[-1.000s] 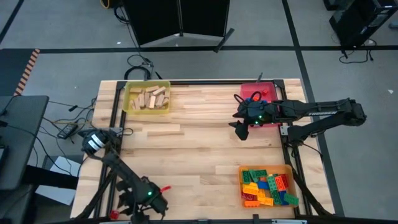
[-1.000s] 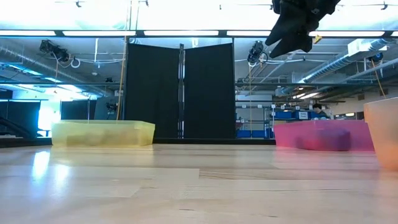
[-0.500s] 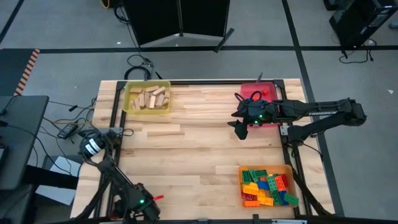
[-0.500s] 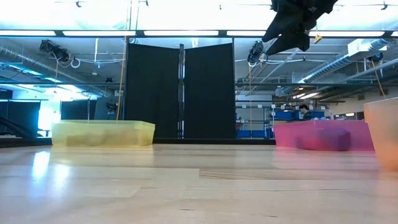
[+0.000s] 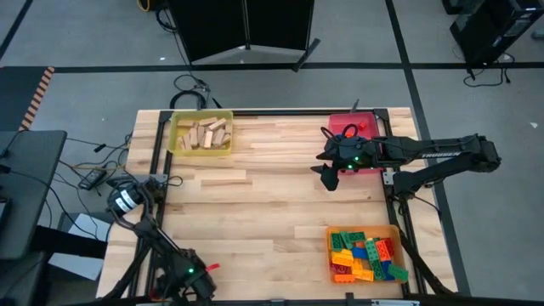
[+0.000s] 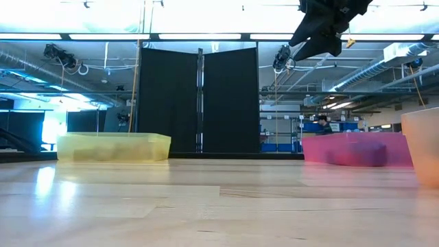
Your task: Sort blocks by size
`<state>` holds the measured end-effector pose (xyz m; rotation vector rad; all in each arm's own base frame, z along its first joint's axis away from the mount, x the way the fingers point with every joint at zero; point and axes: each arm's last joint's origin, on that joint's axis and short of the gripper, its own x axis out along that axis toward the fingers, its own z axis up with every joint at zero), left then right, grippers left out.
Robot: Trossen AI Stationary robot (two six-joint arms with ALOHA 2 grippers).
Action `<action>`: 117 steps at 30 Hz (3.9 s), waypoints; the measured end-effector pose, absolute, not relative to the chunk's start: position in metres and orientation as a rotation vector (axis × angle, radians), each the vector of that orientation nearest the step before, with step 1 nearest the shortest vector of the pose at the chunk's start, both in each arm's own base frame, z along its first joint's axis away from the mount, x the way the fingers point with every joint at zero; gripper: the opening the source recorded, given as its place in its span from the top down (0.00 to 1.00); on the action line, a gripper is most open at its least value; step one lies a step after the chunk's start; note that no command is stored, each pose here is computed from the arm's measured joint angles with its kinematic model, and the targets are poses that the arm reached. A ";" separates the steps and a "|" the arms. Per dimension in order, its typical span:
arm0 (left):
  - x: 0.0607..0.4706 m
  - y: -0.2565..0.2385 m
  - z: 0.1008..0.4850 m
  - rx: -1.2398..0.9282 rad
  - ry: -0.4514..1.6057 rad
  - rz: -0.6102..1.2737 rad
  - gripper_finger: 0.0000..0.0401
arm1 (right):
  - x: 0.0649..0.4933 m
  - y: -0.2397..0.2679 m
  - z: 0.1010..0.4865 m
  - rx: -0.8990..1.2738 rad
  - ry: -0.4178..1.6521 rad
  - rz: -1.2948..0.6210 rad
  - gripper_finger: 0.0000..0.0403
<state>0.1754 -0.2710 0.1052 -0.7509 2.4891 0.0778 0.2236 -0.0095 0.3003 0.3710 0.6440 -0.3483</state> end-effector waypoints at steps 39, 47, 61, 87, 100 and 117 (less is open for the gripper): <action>0.230 -0.231 0.120 -0.668 2.140 0.385 0.99 | 0.225 -0.010 0.302 0.344 0.623 -0.333 0.39; 0.205 -0.252 0.119 -0.662 2.265 0.319 0.99 | 0.225 -0.009 0.302 0.363 0.628 -0.308 0.40; 0.161 -0.302 0.118 -0.657 2.322 0.184 0.99 | 0.225 -0.009 0.302 0.361 0.627 -0.306 0.40; 0.207 -0.211 0.128 -0.283 1.966 0.847 0.99 | 0.228 -0.009 0.305 0.366 0.586 -0.298 0.40; 0.256 -0.215 0.148 -0.518 1.459 0.659 0.99 | 0.228 -0.004 0.305 0.362 0.594 -0.281 0.40; 0.205 -0.172 0.184 -0.473 1.377 0.298 0.96 | 0.229 -0.004 0.306 0.415 0.575 -0.295 0.40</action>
